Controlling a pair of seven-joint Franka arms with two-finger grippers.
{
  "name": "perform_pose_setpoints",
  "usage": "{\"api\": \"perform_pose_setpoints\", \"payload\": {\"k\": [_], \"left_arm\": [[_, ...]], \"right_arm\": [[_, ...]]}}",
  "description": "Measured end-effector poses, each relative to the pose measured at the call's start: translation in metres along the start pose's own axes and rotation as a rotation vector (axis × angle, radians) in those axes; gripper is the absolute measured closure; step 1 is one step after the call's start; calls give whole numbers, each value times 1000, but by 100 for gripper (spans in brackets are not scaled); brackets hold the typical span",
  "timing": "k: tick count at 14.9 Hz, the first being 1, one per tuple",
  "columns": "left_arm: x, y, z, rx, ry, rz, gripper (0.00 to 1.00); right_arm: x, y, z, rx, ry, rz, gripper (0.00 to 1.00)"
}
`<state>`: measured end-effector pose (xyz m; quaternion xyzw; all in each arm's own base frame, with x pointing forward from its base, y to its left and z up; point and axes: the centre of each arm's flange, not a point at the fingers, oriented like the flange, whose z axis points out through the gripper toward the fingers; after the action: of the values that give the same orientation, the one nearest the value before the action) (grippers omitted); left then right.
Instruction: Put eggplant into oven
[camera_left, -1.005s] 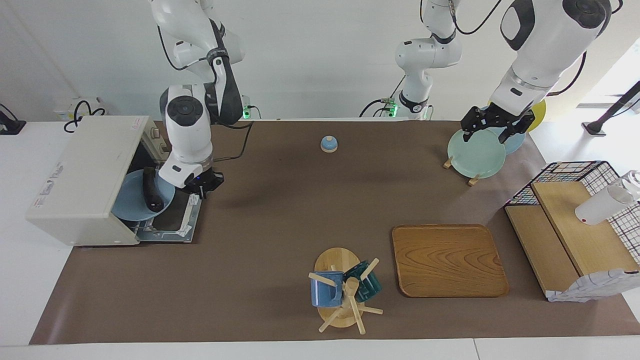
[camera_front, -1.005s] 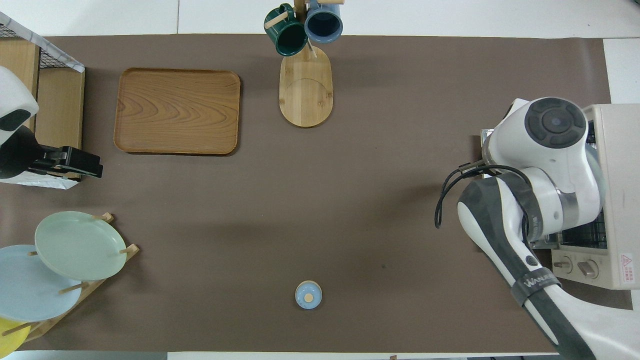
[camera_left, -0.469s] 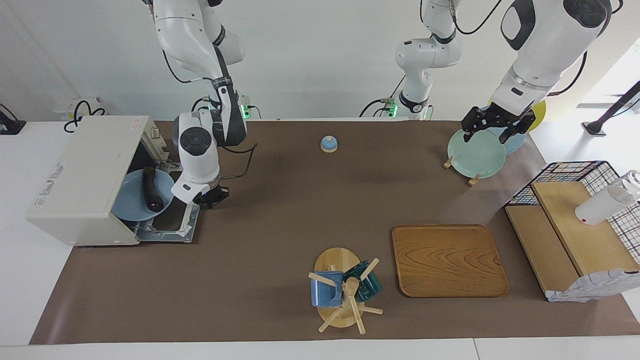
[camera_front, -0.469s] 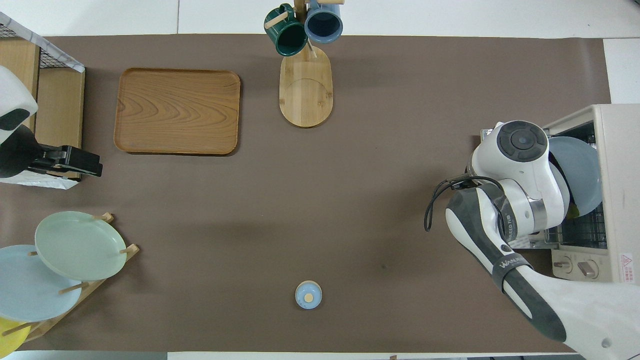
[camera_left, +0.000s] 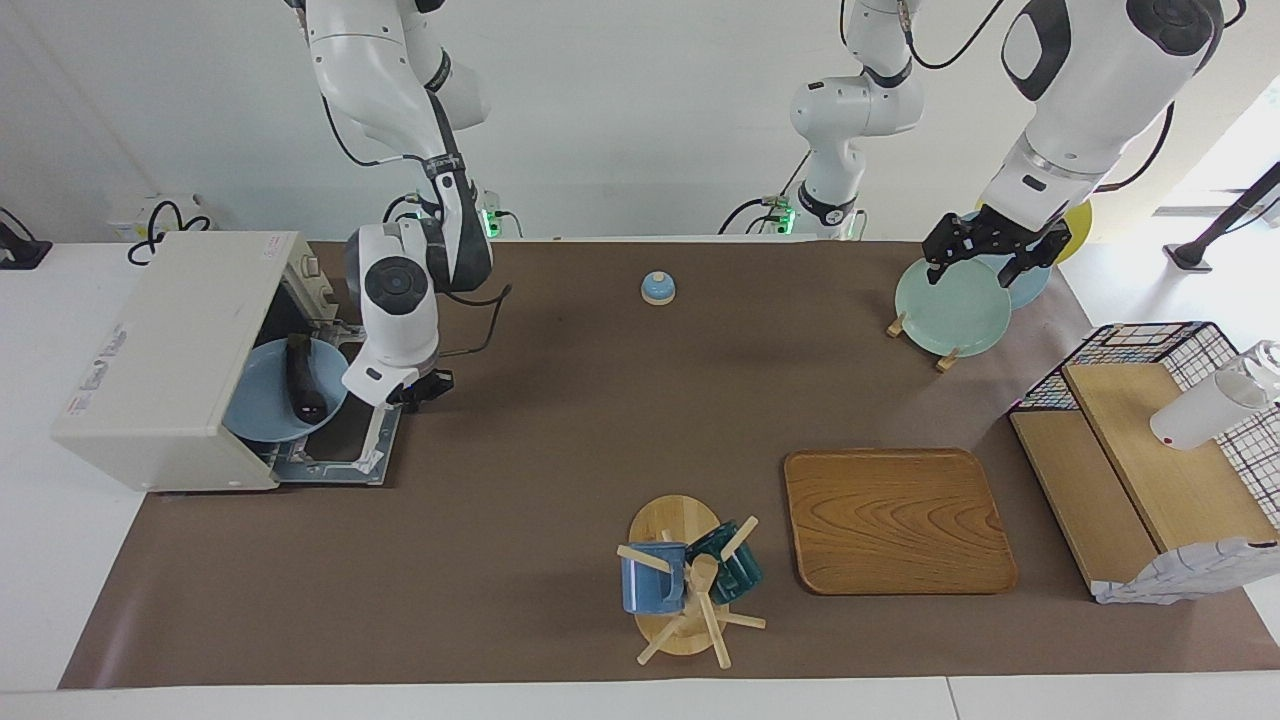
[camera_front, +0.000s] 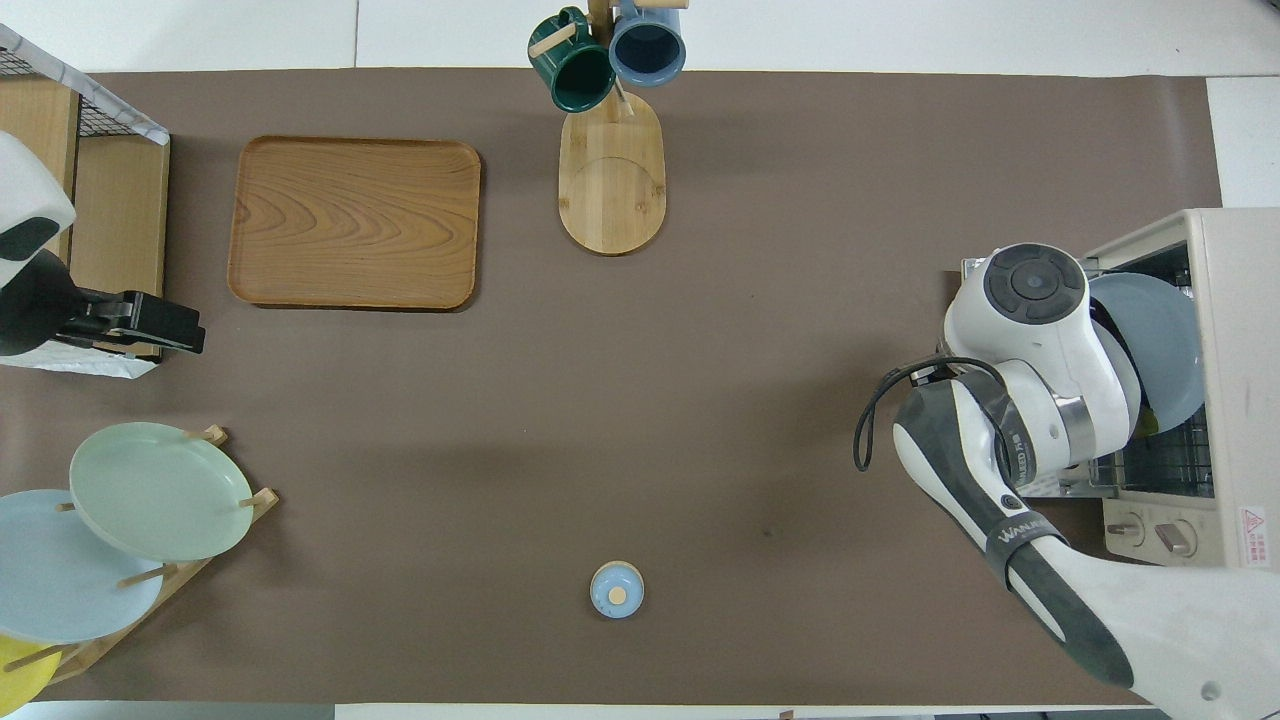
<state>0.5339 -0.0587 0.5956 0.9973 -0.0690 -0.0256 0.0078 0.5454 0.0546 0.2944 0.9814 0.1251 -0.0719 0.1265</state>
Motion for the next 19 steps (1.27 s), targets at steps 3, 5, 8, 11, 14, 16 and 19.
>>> {"api": "perform_pose_setpoints", "payload": {"k": [3, 5, 8, 11, 14, 16, 19], "left_arm": [[0, 0, 0, 0, 0, 0, 0], [0, 0, 0, 0, 0, 0, 0], [0, 0, 0, 0, 0, 0, 0], [0, 0, 0, 0, 0, 0, 0], [0, 0, 0, 0, 0, 0, 0], [0, 0, 0, 0, 0, 0, 0], [0, 0, 0, 0, 0, 0, 0]], "right_arm": [[2, -3, -14, -39, -24, -51, 99], [4, 10, -45, -47, -53, -103, 99], [-11, 68, -106, -38, -66, -164, 99], [-42, 150, -130, -35, -45, -168, 99], [-50, 171, -130, -25, -38, -163, 99], [-48, 164, -137, 49, -1, -140, 84], [-54, 157, -186, 205, 103, -68, 54]]}}
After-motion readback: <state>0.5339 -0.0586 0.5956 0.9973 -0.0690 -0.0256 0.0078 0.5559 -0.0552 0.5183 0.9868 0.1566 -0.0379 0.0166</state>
